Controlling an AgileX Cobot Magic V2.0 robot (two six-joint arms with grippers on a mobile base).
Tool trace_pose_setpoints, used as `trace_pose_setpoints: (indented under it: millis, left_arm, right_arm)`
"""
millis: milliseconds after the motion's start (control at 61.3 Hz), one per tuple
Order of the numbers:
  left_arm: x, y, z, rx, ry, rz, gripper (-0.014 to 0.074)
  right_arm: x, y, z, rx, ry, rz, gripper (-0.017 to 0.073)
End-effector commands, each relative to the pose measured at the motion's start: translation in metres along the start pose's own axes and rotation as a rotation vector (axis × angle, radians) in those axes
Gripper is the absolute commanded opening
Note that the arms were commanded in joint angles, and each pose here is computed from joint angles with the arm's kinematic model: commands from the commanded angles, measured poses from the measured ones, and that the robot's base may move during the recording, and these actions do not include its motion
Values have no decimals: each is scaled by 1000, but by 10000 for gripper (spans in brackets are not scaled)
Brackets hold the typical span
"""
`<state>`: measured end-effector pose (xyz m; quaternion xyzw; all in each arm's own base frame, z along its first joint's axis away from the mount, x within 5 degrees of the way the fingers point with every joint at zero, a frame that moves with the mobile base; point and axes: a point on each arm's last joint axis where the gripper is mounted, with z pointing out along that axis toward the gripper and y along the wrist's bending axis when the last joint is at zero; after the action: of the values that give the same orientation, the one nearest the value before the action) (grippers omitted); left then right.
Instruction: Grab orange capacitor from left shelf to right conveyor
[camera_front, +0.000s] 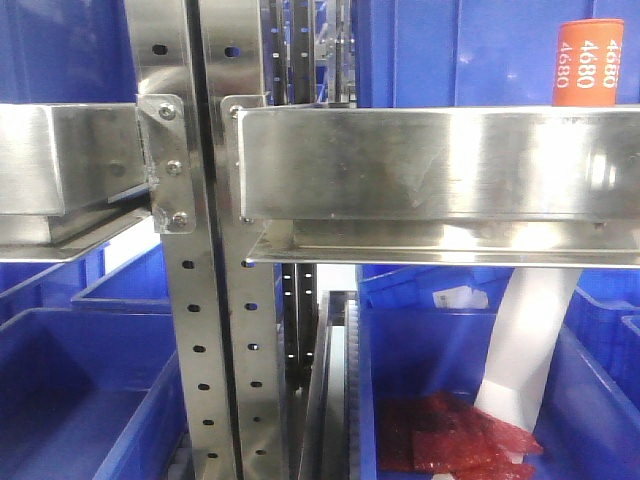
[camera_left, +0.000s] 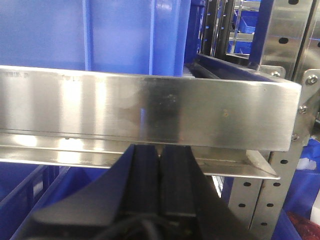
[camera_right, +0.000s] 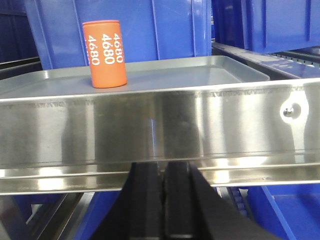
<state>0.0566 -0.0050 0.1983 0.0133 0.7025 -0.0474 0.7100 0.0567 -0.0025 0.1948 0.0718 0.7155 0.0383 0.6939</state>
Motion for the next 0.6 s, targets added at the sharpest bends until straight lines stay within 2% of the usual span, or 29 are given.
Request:
trace_pose_setpoints:
  millis: [0, 587]
  left_arm:
    - [-10, 0, -2, -3, -102, -2, -127]
    - [-10, 0, -2, -3, -102, -2, -127]
  right_arm:
    - [-10, 2, -2, -18, -108, -14, 37]
    - [-10, 2, -2, -18, -108, -14, 37]
